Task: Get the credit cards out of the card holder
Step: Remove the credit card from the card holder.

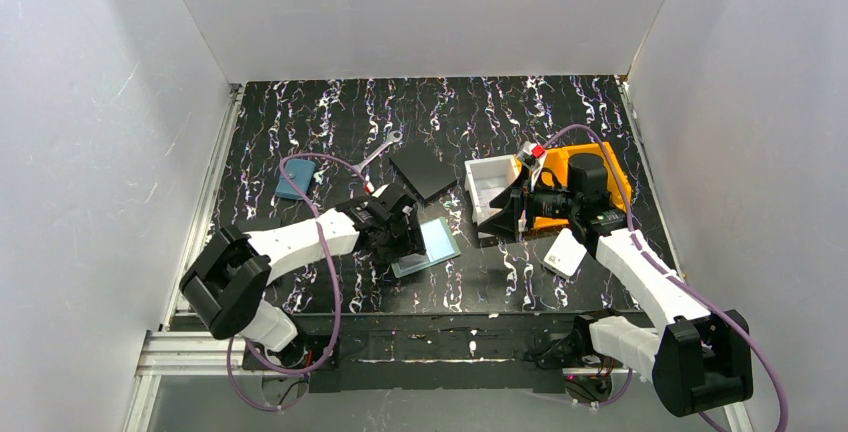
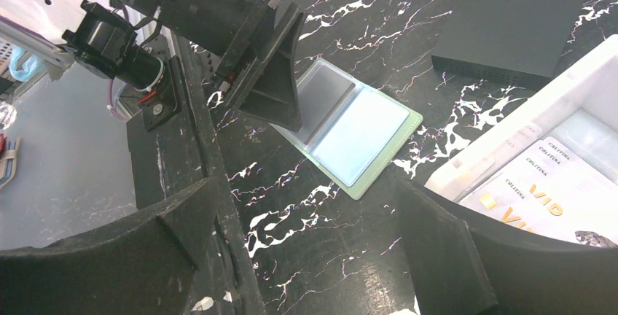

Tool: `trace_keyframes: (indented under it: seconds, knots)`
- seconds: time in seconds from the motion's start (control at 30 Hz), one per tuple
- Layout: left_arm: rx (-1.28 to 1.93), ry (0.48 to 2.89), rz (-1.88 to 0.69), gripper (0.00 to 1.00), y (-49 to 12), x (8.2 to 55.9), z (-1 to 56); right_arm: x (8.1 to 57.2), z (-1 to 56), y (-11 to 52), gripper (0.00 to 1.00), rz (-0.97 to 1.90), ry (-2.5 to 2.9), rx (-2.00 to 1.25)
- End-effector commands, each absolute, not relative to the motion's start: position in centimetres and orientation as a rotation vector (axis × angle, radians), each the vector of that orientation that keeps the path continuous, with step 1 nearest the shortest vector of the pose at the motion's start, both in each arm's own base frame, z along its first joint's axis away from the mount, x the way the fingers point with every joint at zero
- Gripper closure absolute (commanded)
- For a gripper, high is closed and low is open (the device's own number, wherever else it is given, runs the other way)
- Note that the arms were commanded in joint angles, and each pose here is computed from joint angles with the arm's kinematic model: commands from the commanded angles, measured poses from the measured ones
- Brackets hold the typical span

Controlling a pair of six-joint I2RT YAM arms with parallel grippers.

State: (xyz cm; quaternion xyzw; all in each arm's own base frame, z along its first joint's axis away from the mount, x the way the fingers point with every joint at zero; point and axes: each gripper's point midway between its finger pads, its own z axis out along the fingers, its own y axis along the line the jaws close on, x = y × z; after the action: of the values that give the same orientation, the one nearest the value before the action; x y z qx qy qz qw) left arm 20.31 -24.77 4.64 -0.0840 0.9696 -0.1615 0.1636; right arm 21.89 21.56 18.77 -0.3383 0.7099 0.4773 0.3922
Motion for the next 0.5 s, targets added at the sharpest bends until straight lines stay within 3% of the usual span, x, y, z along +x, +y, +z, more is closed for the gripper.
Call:
trace_keyframes:
  seconds: [0.0, 0.2, 0.47]
  knots:
    - [-0.294, 2.78, -0.406, 0.36, -24.4, 20.8, 4.8, 22.2, 18.7, 21.5, 0.02, 1.195, 1.778, -0.876]
    - [-0.325, 2.804, -0.407, 0.36, -24.7, 20.7, 4.2, 22.2, 18.7, 21.6, 0.02, 1.197, 1.781, -0.874]
    - [-0.317, 2.795, -0.469, 0.44, -25.6, 21.0, 4.7, 22.2, 18.6, 21.6, 0.02, 1.199, 1.782, -0.874]
